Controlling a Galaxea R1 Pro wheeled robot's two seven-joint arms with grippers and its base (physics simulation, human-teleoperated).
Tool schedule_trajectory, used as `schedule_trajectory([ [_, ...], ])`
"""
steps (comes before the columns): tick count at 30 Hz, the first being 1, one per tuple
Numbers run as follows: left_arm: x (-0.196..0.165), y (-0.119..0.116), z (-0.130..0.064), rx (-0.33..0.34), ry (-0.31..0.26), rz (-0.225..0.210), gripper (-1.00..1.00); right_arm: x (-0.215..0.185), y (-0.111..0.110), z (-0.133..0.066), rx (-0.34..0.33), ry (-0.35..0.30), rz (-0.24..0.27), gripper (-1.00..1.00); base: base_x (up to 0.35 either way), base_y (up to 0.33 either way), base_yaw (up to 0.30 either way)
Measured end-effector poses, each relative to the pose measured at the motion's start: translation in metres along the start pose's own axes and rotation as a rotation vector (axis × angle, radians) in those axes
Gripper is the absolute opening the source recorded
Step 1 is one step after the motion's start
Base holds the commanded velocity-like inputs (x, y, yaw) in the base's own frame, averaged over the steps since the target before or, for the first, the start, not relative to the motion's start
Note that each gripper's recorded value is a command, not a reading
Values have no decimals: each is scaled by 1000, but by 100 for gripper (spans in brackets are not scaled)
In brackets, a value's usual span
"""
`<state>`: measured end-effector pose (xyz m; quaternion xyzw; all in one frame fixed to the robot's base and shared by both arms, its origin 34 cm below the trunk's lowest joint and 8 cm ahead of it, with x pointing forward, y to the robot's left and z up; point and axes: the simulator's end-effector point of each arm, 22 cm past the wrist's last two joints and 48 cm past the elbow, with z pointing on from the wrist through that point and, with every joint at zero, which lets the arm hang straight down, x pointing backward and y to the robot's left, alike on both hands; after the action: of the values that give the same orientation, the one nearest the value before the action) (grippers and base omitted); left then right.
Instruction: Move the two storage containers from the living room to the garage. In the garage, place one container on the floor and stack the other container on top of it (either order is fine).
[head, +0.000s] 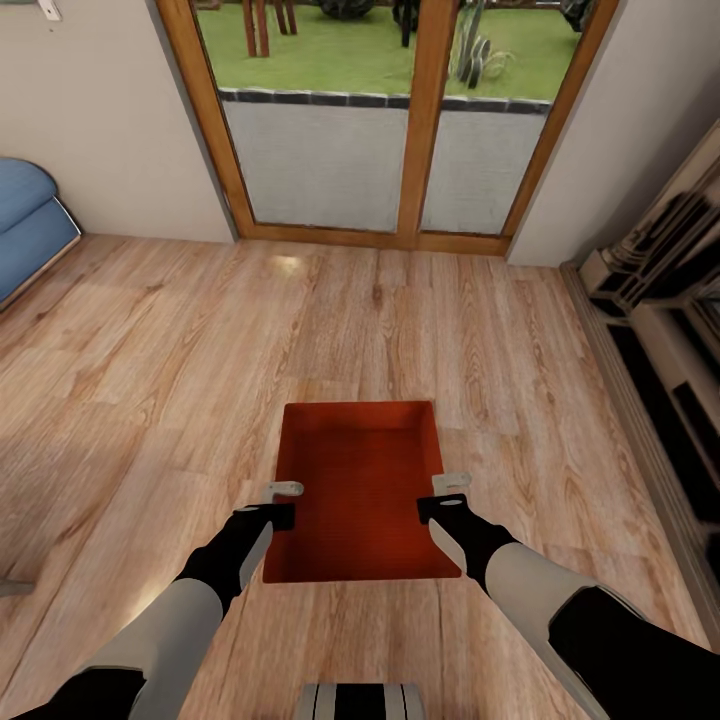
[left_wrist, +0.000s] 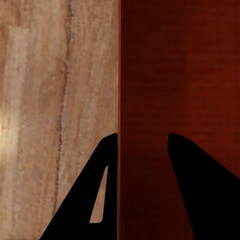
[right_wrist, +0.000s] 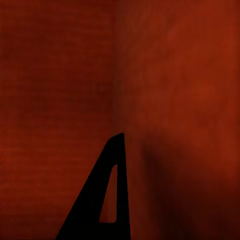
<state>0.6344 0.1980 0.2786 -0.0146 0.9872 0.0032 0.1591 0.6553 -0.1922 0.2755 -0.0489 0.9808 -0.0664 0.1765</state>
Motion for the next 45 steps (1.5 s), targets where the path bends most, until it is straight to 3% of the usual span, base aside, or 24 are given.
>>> schedule_trajectory([
  [45, -39, 4, -77, 0, 3, -7, -100, -42, -10, -77, 6, 3, -2, -100, 0, 0, 0],
])
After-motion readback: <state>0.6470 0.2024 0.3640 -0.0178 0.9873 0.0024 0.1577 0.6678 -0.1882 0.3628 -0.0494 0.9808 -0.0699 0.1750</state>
